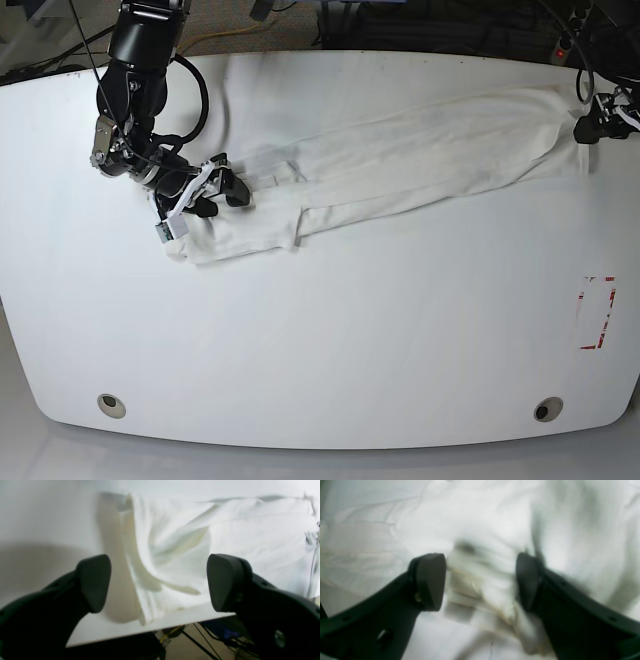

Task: Fold the T-shirt properly
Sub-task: 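Adjust the left gripper's hold on the strip end, pulling it taut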

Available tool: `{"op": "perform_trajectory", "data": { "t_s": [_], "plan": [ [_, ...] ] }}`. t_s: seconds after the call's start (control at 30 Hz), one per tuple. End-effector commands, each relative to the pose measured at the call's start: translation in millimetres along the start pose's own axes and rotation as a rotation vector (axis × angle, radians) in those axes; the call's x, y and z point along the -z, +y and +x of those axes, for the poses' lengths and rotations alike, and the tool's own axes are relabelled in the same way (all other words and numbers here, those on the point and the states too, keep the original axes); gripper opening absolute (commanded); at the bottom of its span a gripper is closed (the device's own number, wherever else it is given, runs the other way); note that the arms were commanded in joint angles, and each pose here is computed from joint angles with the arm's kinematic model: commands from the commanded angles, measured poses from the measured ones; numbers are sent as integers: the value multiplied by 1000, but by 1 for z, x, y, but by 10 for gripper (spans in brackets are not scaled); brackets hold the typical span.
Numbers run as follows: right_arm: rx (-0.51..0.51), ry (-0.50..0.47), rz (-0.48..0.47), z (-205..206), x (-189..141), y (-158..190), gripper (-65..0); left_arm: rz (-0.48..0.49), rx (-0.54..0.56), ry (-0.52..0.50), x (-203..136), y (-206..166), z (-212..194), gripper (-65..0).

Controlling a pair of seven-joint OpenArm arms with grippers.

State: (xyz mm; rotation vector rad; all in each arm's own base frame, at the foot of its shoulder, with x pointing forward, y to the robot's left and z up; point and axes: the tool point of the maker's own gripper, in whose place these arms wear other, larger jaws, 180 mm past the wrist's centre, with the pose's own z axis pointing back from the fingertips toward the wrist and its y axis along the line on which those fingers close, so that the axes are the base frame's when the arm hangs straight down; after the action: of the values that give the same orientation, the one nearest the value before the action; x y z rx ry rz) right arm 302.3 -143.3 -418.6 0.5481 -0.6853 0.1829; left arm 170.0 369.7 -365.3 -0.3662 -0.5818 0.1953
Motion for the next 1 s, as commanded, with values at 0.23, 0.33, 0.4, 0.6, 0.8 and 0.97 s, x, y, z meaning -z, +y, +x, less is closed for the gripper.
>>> {"op": "perform_trajectory", "data": {
  "t_s": [0.23, 0.33, 0.4, 0.6, 0.8, 0.97],
  "plan": [
    [-9, 78, -30, -15, -1, -6, -220, 43, 61, 75, 6, 3, -4, -89],
    [-9, 77, -29, -15, -1, -6, -220, 32, 45, 73, 10, 0, -9, -89],
    [-9, 77, -29, -15, -1, -6, -220, 33, 42, 83, 13, 0, -13, -89],
    [-8, 76, -30, -15, -1, -6, -220, 46, 30, 112, 19, -1, -25, -89],
    [-8, 76, -30, -15, -1, -6, -220, 34, 21, 116, 24, -5, -30, -90],
    [-8, 76, -30, -15, -1, -6, -220, -4, 18, 137, 37, -18, -39, -93]
  ]
}}
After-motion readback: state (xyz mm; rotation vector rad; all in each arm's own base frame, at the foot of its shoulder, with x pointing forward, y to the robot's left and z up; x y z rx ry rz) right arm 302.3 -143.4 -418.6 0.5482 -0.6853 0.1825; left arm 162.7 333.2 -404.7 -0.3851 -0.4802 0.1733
